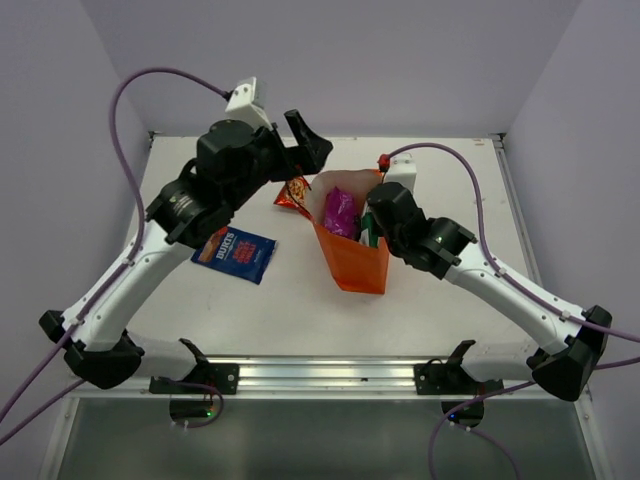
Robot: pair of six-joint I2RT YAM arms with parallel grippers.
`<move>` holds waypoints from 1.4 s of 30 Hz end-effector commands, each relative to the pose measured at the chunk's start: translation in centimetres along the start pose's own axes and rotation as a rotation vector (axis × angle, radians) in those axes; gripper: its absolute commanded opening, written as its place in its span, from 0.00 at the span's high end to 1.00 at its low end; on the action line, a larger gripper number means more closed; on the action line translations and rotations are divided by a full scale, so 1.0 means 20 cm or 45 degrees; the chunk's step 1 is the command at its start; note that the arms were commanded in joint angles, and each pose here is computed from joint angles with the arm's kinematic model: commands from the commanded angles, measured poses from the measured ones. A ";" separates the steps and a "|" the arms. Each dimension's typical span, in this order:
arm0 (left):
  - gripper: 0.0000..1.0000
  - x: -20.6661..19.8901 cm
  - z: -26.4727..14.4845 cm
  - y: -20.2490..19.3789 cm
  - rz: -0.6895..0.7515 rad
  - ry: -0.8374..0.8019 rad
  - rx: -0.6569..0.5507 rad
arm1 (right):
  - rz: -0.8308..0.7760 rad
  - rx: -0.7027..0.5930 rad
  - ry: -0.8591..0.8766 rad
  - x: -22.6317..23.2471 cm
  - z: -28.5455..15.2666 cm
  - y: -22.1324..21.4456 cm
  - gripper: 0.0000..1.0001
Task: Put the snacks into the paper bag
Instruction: Pick up the snack from the center of the board.
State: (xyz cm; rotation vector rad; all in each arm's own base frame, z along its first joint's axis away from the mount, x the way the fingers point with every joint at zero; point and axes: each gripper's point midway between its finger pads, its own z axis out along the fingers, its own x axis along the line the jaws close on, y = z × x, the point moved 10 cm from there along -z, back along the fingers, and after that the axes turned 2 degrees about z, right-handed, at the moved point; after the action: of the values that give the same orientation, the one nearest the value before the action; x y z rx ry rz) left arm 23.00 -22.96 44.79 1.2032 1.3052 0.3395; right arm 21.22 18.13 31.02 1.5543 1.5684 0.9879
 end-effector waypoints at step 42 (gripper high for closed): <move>0.09 1.34 0.31 -1.11 0.832 0.890 1.066 | 0.069 0.057 0.089 -0.28 0.02 -0.11 1.00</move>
State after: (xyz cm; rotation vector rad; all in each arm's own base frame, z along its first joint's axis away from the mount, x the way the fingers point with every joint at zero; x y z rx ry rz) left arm 26.53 -14.21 11.30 2.3544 1.7234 0.7082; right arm 21.23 12.94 29.64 1.6193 1.5564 1.0949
